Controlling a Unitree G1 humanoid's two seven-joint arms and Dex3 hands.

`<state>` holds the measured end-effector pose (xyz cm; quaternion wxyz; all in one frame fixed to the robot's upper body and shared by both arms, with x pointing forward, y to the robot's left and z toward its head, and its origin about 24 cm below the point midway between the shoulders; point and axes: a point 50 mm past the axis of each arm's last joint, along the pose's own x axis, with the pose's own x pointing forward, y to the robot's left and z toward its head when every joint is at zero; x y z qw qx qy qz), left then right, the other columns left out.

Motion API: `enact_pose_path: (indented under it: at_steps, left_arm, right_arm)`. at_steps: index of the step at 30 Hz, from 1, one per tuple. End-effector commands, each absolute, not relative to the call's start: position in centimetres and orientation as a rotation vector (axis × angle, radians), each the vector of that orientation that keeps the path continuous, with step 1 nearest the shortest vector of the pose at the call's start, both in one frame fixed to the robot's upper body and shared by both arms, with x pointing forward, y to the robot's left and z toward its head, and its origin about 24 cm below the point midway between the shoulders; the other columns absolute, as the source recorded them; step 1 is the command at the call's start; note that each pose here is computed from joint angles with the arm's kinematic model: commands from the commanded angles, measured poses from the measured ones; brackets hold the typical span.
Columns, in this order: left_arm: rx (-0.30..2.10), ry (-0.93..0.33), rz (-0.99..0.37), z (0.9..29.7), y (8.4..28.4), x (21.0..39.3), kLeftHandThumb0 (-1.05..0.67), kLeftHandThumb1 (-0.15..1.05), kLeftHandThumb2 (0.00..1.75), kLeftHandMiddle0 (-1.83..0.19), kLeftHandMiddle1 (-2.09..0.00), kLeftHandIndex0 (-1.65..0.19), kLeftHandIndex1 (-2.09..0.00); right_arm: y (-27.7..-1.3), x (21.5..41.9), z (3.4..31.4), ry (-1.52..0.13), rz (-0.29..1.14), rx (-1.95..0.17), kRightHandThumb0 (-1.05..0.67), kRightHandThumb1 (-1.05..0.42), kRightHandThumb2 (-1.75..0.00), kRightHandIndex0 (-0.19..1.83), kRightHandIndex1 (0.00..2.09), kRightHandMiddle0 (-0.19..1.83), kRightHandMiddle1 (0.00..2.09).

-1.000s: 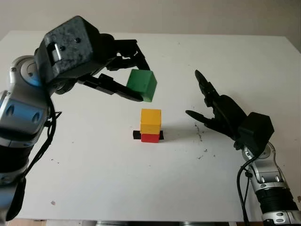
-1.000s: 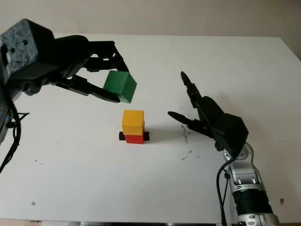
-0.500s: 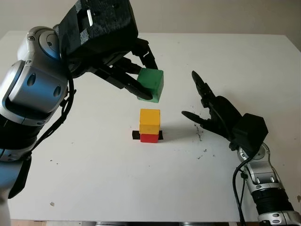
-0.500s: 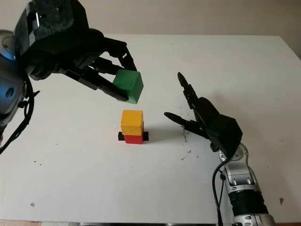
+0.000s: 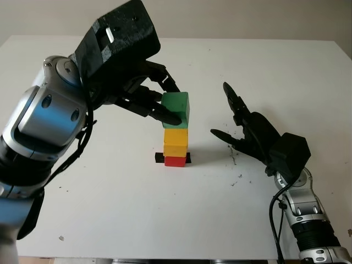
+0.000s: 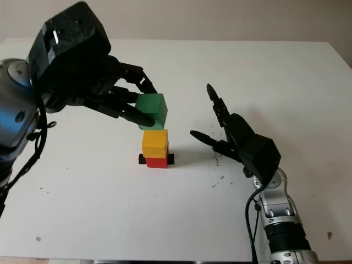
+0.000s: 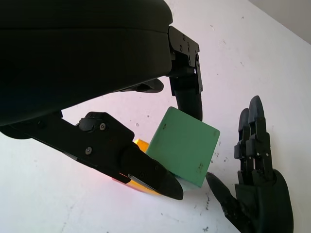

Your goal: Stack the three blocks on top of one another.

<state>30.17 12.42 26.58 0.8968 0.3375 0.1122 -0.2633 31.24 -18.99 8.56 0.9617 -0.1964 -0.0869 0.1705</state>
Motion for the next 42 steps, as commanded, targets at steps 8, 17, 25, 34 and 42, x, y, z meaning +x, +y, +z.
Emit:
enact_pose_path:
  at_steps: [8,17,25,34,42]
  left_arm:
    - [0.779,0.212,-0.549,26.4,12.6,29.8,-0.31,1.05,0.07,-0.26,-0.06,-0.22,-1.61]
    - [0.817,0.199,-0.548,26.1,12.6,29.9,-0.32,1.03,0.06,-0.27,-0.07,-0.23,-1.57]
    - [0.795,0.216,-0.540,25.7,12.6,30.1,-0.32,1.03,0.05,-0.28,-0.07,-0.22,-1.55]
    - [0.787,0.246,-0.540,25.1,12.2,30.1,-0.33,1.03,0.05,-0.25,-0.06,-0.21,-1.57]
    - [0.780,0.255,-0.533,24.8,11.9,30.2,-0.31,1.02,0.05,-0.27,-0.07,-0.22,-1.62]
  right_arm:
    - [-18.7,31.4,9.0,-0.205,0.342,-0.403,-0.72,-1.05,-0.12,-0.19,0.04,-0.11,0.06]
    - [-18.5,31.5,8.9,-0.200,0.341,-0.403,-0.72,-1.05,-0.12,-0.19,0.03,-0.11,0.06]
    - [-18.7,31.4,8.7,-0.206,0.338,-0.408,-0.73,-1.05,-0.13,-0.19,0.03,-0.11,0.05]
    - [-18.9,31.1,8.8,-0.204,0.331,-0.400,-0.69,-1.05,-0.11,-0.19,0.04,-0.10,0.06]
    - [-19.0,31.1,8.8,-0.204,0.330,-0.393,-0.68,-1.05,-0.10,-0.19,0.04,-0.11,0.05]
